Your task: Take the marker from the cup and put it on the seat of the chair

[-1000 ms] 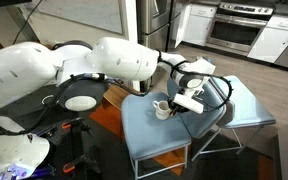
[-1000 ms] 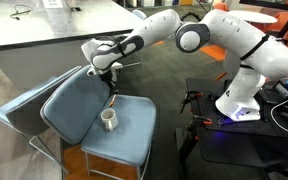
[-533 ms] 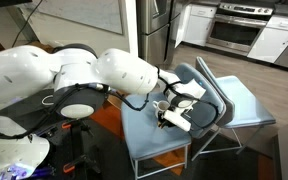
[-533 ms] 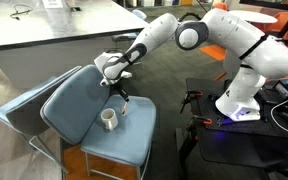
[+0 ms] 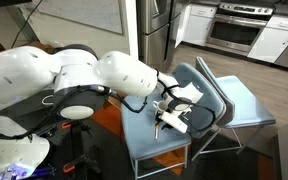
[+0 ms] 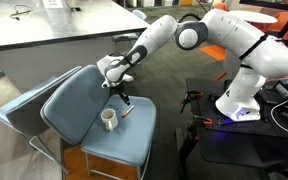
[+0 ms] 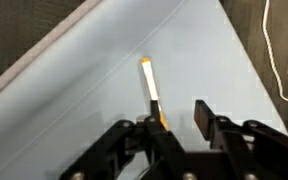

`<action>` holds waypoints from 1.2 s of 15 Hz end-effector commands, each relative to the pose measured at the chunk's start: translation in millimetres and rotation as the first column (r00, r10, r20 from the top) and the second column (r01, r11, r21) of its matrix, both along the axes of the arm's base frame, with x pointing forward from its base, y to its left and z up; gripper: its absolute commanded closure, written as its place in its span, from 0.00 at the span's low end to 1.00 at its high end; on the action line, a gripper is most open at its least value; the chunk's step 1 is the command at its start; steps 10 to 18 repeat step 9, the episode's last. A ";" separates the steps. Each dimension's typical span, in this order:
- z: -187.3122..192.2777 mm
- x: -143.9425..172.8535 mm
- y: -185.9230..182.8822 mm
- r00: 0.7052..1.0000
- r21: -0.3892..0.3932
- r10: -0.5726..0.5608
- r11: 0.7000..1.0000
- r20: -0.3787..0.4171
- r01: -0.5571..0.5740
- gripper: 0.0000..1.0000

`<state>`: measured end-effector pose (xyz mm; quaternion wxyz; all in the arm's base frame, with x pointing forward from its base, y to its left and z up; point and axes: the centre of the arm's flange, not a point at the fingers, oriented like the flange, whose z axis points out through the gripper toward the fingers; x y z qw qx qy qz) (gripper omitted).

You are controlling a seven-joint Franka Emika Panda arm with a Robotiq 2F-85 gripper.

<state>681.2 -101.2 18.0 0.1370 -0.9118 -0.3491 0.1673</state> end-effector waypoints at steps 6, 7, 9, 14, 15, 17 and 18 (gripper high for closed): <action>65.5 -8.7 27.6 0.992 -0.078 0.045 0.996 0.115 -0.036 0.00; 71.8 -8.1 32.4 0.990 -0.080 0.041 0.996 0.133 -0.030 0.00; 79.3 -8.9 40.3 0.988 -0.089 0.045 0.995 0.149 -0.032 0.00; 79.3 -8.9 40.3 0.988 -0.089 0.045 0.995 0.149 -0.032 0.00; 79.3 -8.9 40.3 0.988 -0.089 0.045 0.995 0.149 -0.032 0.00; 79.3 -8.9 40.3 0.988 -0.089 0.045 0.995 0.149 -0.032 0.00; 79.3 -8.9 40.3 0.988 -0.089 0.045 0.995 0.149 -0.032 0.00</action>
